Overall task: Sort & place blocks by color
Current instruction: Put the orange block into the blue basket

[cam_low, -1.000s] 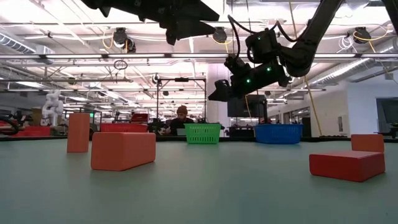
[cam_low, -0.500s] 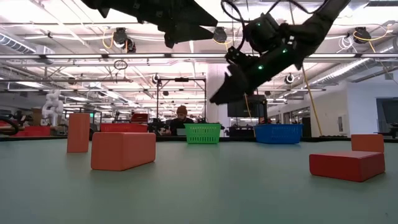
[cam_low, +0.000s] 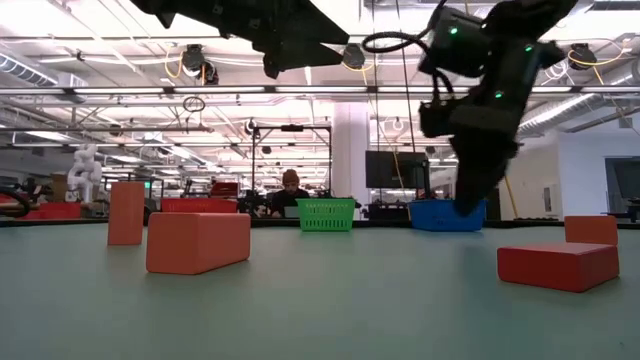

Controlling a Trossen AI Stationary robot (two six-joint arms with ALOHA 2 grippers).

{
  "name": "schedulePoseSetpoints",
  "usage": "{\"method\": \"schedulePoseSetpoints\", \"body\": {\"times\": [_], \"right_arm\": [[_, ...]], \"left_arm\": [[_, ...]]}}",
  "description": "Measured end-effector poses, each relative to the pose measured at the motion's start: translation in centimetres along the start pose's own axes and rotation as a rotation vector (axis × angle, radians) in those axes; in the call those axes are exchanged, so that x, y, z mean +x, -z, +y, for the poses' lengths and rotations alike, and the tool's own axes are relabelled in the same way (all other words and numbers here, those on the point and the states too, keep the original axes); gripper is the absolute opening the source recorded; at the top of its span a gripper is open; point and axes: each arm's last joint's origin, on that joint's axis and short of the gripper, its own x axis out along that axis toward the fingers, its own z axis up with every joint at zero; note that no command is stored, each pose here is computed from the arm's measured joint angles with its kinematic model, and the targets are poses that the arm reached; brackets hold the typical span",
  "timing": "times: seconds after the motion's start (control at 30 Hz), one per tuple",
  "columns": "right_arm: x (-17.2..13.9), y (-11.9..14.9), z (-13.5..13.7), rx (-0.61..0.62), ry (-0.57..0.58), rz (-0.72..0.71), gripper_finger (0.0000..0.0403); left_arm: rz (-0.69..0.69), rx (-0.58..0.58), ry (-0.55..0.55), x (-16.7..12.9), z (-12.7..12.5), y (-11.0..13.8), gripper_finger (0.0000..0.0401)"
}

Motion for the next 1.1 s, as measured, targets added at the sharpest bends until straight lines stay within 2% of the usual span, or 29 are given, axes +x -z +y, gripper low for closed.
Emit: {"method": "schedulePoseSetpoints", "body": {"times": [0.23,0.47,0.87,1.1], "right_arm": [[-2.7,2.4,-0.7,0.235,0.087,0.131,0.0265],[-4.9,5.0,-1.4,0.363,0.222,0.262,0.0265],[-4.3,6.4,0.4,0.338,0.242,0.287,0.0265],[-2.5,7.6,-0.1,0.334,0.229,0.276,0.0265]], "left_arm": [[0.015,0.007,0.015,-0.3,-0.5,0.0,0.0212],[0.029,0.014,0.023,-0.3,-0.8,0.2,0.0212],[0.028,0.005,0.022,-0.3,-0.8,0.2,0.0212],[0.028,0.003,0.022,-0.3,-0.8,0.2,0.0212]]}}
